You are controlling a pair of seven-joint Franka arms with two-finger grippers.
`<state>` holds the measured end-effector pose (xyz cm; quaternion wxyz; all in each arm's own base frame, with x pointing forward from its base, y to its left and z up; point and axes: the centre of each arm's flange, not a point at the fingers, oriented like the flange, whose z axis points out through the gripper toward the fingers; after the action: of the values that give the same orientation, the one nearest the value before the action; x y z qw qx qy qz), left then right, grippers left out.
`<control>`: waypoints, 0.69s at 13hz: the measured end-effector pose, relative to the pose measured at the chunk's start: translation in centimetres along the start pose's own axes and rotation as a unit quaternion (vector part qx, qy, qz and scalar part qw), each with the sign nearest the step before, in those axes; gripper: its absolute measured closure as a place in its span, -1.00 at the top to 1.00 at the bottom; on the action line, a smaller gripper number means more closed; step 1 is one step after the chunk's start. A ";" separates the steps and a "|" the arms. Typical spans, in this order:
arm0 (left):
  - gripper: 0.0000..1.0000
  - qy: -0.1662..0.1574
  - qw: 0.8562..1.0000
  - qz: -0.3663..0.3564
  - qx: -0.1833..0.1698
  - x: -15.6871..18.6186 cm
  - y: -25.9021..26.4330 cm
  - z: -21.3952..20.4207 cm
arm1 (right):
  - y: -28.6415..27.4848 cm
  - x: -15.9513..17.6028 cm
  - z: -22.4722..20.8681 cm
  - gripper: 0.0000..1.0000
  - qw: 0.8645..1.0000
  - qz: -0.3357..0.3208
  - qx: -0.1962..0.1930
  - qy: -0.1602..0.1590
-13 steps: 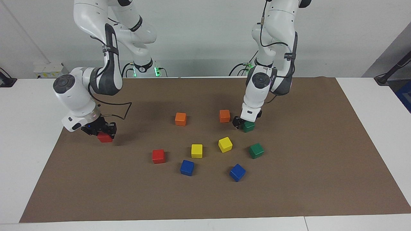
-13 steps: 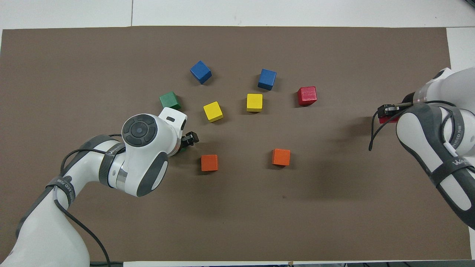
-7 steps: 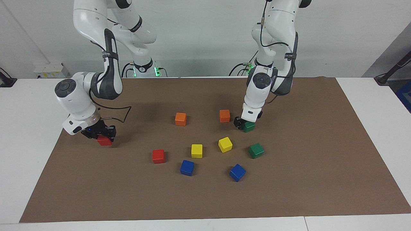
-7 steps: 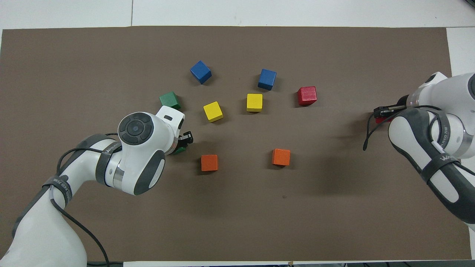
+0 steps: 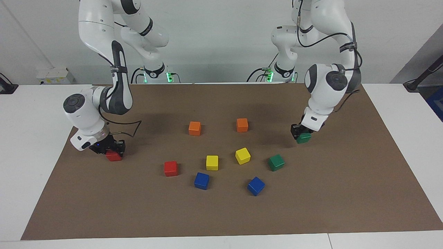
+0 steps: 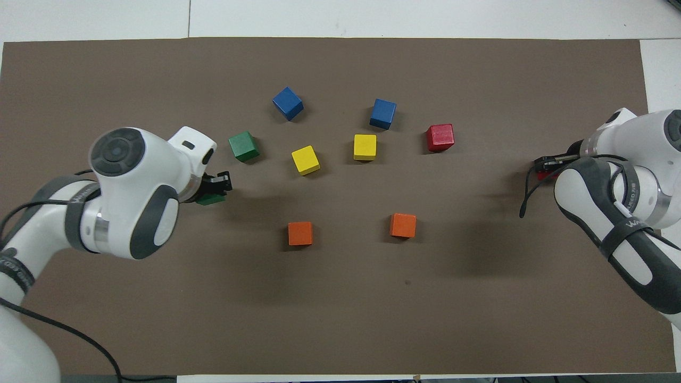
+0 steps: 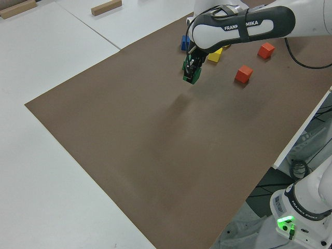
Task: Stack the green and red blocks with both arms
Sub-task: 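Move the green aside with the left gripper while the right gripper moves red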
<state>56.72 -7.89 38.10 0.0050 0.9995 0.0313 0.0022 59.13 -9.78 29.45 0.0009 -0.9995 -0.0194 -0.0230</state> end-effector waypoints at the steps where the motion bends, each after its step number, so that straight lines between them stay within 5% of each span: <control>1: 0.09 0.004 1.000 0.018 0.000 0.5 -2.1 -0.1 | 0.0 0.0 0.0 0.09 1.000 0.000 0.000 0.000; 3: 0.09 0.009 0.999 0.033 0.000 1.5 -5.6 -0.3 | -0.1 0.0 0.1 0.22 1.000 -0.001 0.000 -0.002; 6: 0.09 0.014 0.999 0.034 -0.001 2.6 -7.7 0.3 | -1.3 0.5 -0.7 0.92 1.000 -0.011 0.004 -0.007; 9: 0.09 0.011 0.999 0.038 -0.001 3.1 -7.4 1.8 | -4.0 3.0 -5.8 1.00 0.999 -0.035 0.005 0.000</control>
<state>59.35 -0.30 36.26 0.0052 0.9999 -0.0068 0.0135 61.66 -5.64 35.39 0.0047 -0.9983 -0.0541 -0.0231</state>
